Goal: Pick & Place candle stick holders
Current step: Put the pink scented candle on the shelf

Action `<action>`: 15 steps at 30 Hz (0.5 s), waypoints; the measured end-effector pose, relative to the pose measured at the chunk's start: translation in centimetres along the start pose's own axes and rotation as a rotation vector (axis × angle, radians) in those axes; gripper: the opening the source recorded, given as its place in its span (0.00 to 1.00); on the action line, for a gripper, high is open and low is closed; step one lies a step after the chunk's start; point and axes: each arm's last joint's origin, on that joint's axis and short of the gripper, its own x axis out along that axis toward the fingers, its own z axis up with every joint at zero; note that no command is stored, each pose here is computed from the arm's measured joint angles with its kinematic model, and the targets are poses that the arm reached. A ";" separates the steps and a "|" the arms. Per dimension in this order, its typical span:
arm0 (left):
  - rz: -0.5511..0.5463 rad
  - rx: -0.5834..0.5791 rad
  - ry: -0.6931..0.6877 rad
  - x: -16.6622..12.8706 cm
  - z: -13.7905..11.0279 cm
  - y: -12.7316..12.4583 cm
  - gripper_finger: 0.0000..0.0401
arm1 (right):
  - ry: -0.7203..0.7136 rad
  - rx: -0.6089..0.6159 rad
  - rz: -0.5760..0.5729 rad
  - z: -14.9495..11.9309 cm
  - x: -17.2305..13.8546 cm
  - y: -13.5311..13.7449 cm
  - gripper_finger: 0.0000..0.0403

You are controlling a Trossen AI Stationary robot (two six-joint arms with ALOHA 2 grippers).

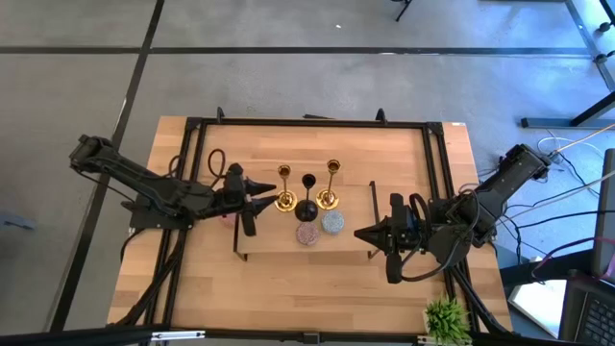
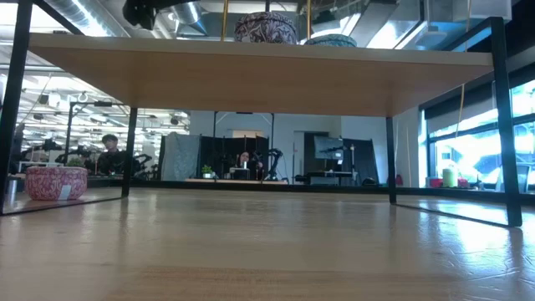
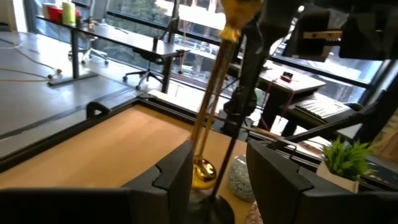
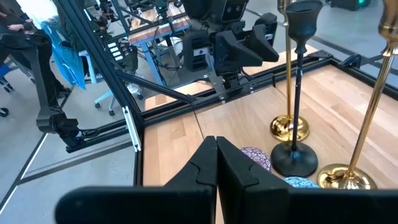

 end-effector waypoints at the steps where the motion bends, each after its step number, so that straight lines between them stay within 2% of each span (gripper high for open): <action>1: 0.004 0.000 -0.002 -0.1 0.1 0.1 0.36 | -0.001 0.000 0.000 0.0 0.0 0.0 0.00; 9: -0.036 -0.038 0.014 -1.7 0.6 0.0 0.36 | -0.007 0.006 0.010 0.1 0.0 0.1 0.00; 12: -0.084 -0.086 0.028 -2.3 0.8 -0.2 0.36 | -0.008 0.007 0.012 0.1 0.0 0.1 0.00; 15: -0.178 -0.180 0.053 -3.1 1.0 -0.7 0.36 | -0.008 0.009 0.012 0.1 0.0 0.1 0.00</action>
